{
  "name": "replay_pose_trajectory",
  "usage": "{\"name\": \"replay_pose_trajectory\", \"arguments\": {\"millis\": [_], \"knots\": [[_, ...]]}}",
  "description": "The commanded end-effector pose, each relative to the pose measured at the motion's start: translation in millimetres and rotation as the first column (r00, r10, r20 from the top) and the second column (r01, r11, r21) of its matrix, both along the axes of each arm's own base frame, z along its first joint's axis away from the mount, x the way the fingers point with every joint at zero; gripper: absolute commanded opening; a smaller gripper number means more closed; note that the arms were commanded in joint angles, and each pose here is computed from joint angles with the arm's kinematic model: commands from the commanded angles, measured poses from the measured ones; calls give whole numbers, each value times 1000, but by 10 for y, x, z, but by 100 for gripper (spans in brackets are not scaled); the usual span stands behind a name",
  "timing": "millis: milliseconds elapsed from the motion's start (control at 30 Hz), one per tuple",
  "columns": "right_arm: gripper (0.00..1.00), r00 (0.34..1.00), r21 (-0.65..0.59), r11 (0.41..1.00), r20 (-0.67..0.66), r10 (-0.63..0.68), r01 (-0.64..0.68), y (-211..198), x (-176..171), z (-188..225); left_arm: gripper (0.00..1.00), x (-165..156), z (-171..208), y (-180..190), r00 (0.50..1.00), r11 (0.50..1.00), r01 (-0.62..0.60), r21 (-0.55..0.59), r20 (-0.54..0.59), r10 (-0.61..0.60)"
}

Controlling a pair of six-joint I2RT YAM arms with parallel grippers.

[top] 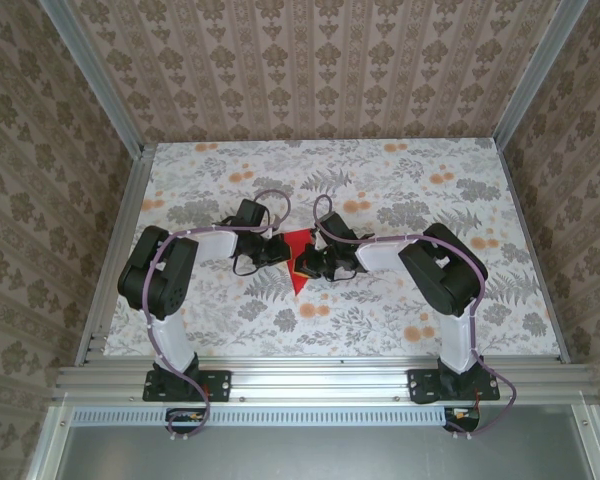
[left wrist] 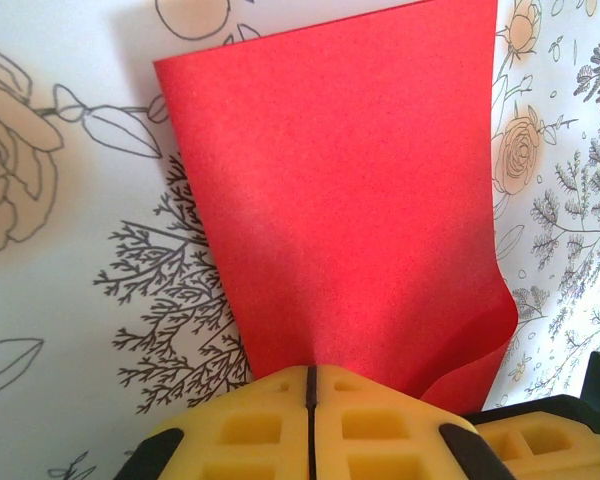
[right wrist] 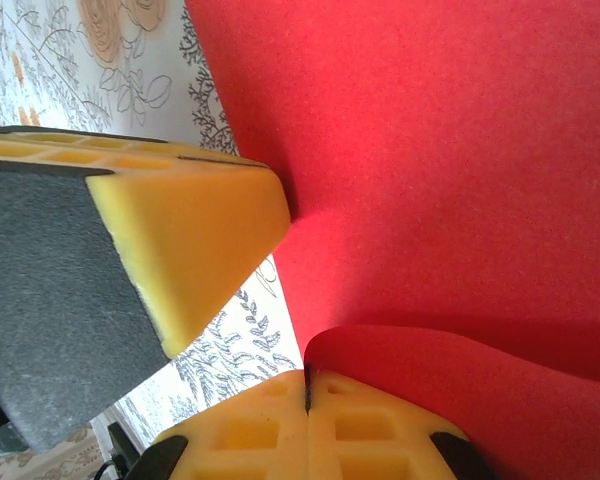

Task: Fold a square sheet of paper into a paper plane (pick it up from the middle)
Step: Third fold the triangle at the center of the table.

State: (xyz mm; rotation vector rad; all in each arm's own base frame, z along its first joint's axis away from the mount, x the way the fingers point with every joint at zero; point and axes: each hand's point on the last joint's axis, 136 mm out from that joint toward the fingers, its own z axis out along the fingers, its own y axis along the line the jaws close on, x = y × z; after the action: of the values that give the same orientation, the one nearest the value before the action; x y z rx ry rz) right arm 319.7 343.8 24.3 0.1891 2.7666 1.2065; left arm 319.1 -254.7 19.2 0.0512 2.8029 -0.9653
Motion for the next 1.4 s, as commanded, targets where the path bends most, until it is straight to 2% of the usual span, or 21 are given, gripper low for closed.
{"name": "replay_pose_trajectory", "arguments": {"millis": [0,667,1067,1167,1367], "knots": [[4,1000,3,1000,0,6,-6,50,17,-50,8,-182,-302,139,997,994,18,107,-75,-10],[6,1000,13,1000,-6,13,-13,92,44,-102,8,-189,-310,132,997,994,23,107,-76,-15],[6,1000,-39,999,-18,3,-4,12,33,-217,8,-187,-296,130,997,994,24,106,-73,-16],[10,1000,-64,998,-29,4,-6,-31,7,-269,8,-174,-245,124,998,995,20,102,-68,-13],[30,999,-90,996,-48,4,-8,-86,-51,-357,11,-27,89,132,999,997,-39,73,-2,39]]}}
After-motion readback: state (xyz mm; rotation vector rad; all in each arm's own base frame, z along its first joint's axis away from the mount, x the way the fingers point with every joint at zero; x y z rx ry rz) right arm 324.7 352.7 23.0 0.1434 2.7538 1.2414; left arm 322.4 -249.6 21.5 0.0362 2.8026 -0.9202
